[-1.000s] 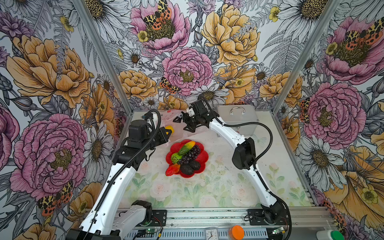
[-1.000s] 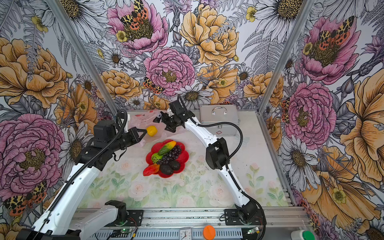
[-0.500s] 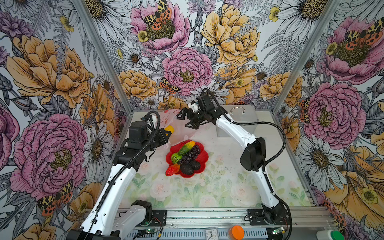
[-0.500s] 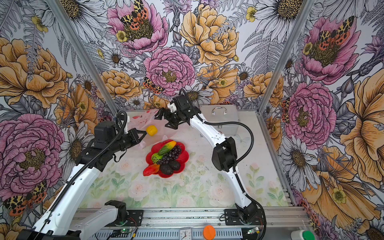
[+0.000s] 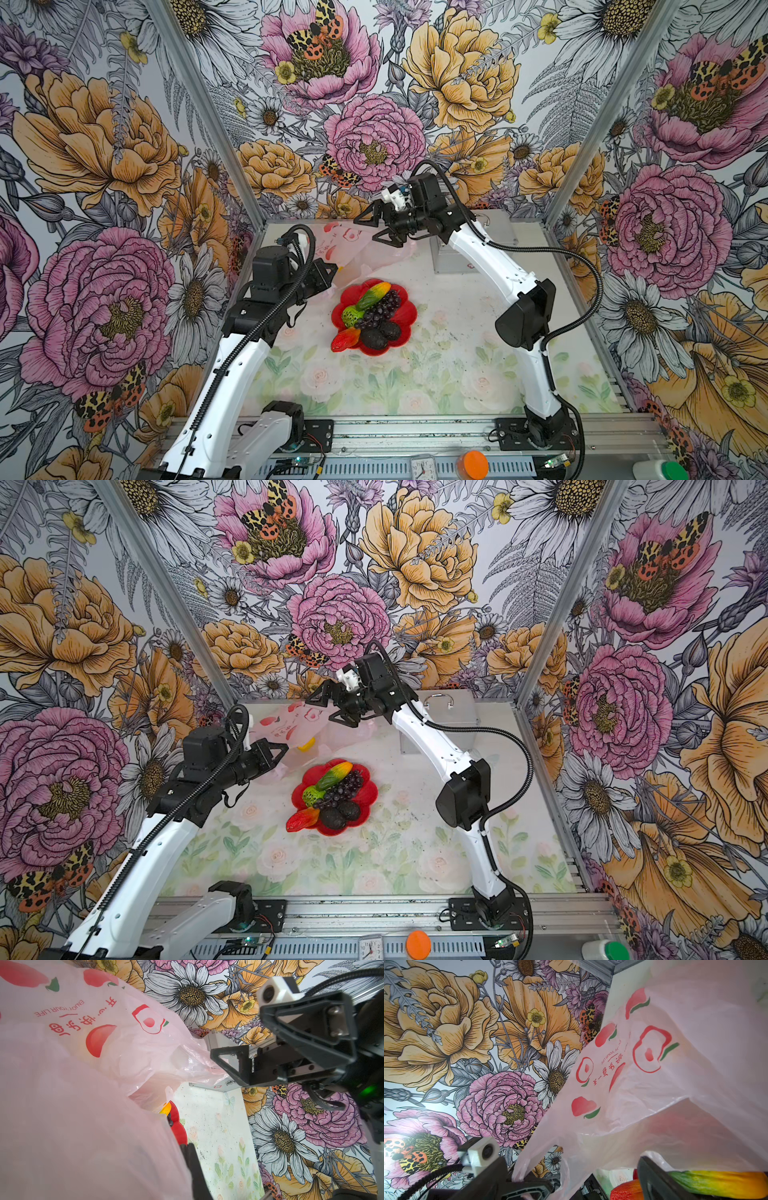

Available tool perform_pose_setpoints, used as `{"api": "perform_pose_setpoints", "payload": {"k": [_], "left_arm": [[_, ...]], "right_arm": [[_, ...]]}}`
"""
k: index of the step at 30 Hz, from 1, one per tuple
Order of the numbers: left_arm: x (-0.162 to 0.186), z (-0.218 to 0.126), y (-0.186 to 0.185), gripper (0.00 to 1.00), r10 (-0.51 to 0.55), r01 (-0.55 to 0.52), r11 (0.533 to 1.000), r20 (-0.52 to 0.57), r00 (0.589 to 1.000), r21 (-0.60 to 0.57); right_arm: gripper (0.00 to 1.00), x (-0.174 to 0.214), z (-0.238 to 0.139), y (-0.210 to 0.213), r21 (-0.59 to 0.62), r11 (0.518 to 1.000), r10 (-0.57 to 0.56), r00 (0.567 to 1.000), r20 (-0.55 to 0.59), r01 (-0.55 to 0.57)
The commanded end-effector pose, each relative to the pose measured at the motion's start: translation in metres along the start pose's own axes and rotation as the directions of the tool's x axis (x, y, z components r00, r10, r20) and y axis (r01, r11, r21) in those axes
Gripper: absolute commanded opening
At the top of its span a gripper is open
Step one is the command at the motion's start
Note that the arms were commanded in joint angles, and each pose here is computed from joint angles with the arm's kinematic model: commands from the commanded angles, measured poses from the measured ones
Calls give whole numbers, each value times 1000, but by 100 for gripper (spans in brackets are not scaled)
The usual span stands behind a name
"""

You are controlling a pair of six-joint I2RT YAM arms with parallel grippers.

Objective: Place the fruits into the plastic bag
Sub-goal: 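Withdraw the right gripper from the bag and swing it over the plate, then lower the right gripper onto the red fruit and close on it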

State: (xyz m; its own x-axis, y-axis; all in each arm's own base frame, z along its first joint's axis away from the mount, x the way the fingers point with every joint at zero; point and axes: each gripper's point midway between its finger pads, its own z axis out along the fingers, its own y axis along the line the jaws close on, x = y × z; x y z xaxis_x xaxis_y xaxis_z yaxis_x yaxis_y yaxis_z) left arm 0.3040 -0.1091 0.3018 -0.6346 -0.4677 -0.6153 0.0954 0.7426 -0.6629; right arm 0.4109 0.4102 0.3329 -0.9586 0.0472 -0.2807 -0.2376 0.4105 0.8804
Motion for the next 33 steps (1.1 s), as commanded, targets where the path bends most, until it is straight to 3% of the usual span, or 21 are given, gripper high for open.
{"api": "perform_pose_setpoints", "payload": {"k": [1,9,11,13,14,16,19,20,22,26,29,33], "left_arm": [[-2,-2,-6,0,9,-9,1000,11,1000,22],[1,1,-18,0,65,-65,997,-10,998,31],[1,0,-20,0,84,-83,996,-13,996,25],[1,0,-21,0,99,-99,995,-14,995,14],[1,0,-22,0,105,-104,994,-16,994,14],[0,1,-23,0,115,-114,993,-15,993,8],[0,2,-25,0,125,-125,992,-18,992,6],[1,3,-25,0,128,-128,992,-20,992,3],[2,4,-24,0,134,-134,991,-23,991,-1],[2,0,-23,0,137,-137,990,-20,990,-13],[1,-1,-21,0,136,-136,990,-16,991,-21],[1,-1,-19,0,130,-131,991,-15,991,-24]], "right_arm": [[100,9,-29,22,-5,999,-51,998,21,51],[99,57,-58,-9,184,976,-109,992,-58,118],[100,78,-58,-20,245,950,-166,977,-132,195],[99,100,-59,-32,314,888,-277,935,-222,337],[100,110,-58,-37,340,841,-342,901,-269,421],[99,126,-56,-48,394,683,-500,787,-361,615],[99,162,-33,-61,305,428,-705,525,-477,851],[100,176,-24,-61,232,342,-778,413,-473,911],[100,193,-11,-55,161,211,-894,257,-367,964],[100,200,-7,-41,167,96,-986,117,-119,981],[100,216,1,-39,116,20,-999,25,-42,993],[99,233,19,-50,65,-58,-996,-54,-66,996]]}}
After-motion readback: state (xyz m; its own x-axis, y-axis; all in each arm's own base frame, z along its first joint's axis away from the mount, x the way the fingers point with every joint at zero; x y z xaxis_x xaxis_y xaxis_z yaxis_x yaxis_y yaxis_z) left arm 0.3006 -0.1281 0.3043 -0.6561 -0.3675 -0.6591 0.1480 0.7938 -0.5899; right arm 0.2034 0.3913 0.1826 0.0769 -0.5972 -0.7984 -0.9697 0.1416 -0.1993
